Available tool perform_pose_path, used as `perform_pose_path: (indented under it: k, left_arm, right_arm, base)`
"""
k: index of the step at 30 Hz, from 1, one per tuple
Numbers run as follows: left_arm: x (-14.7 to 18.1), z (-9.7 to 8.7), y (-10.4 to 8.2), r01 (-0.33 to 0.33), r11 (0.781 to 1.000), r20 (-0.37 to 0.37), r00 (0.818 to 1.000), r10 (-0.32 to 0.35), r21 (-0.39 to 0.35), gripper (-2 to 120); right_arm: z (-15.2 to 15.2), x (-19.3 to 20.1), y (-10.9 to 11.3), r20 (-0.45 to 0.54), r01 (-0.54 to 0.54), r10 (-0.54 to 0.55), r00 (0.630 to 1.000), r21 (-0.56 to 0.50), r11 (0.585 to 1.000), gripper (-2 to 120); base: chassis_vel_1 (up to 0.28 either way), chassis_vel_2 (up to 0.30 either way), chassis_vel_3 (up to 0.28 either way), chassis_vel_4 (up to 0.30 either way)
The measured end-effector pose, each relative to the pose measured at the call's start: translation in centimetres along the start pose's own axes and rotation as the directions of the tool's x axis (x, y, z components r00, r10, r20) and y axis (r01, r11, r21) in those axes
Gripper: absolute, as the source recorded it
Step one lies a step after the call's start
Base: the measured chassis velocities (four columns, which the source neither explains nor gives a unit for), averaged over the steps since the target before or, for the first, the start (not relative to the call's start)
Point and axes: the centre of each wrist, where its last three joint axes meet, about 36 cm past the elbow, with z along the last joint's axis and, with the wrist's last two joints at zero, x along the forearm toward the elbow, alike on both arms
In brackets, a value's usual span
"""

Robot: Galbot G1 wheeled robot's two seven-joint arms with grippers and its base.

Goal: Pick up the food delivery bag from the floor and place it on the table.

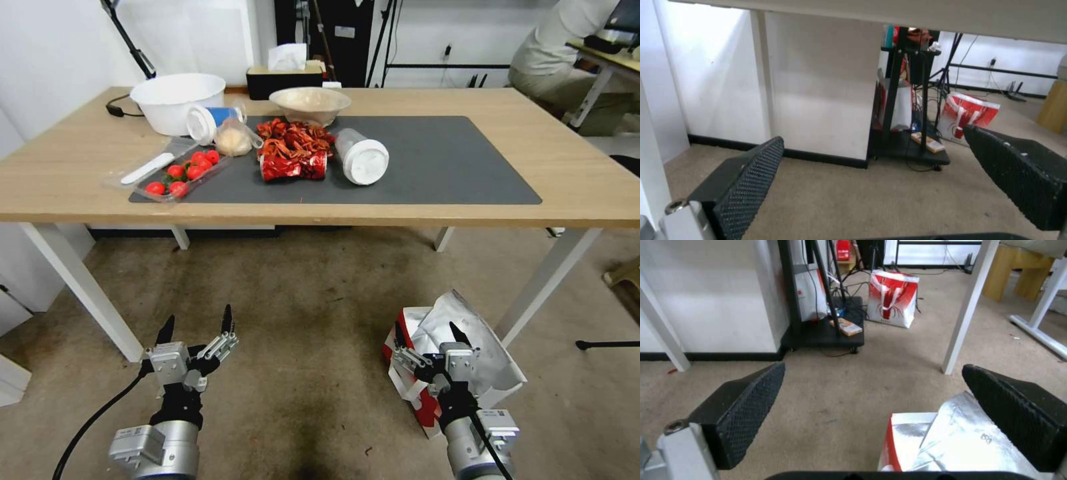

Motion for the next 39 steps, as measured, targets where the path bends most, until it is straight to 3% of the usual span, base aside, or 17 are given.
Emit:
perform_pose_path:
  k: [39]
  left_arm:
    - [-0.3,1.0,0.2,0.003,1.0,-0.022,1.0,-0.003,0.001,100]
  right_arm:
    - [1.2,-0.5,-0.1,-0.018,-0.012,0.013,1.0,0.007,1.0,100]
  base:
    - [0.0,0.0,0.0,0.0]
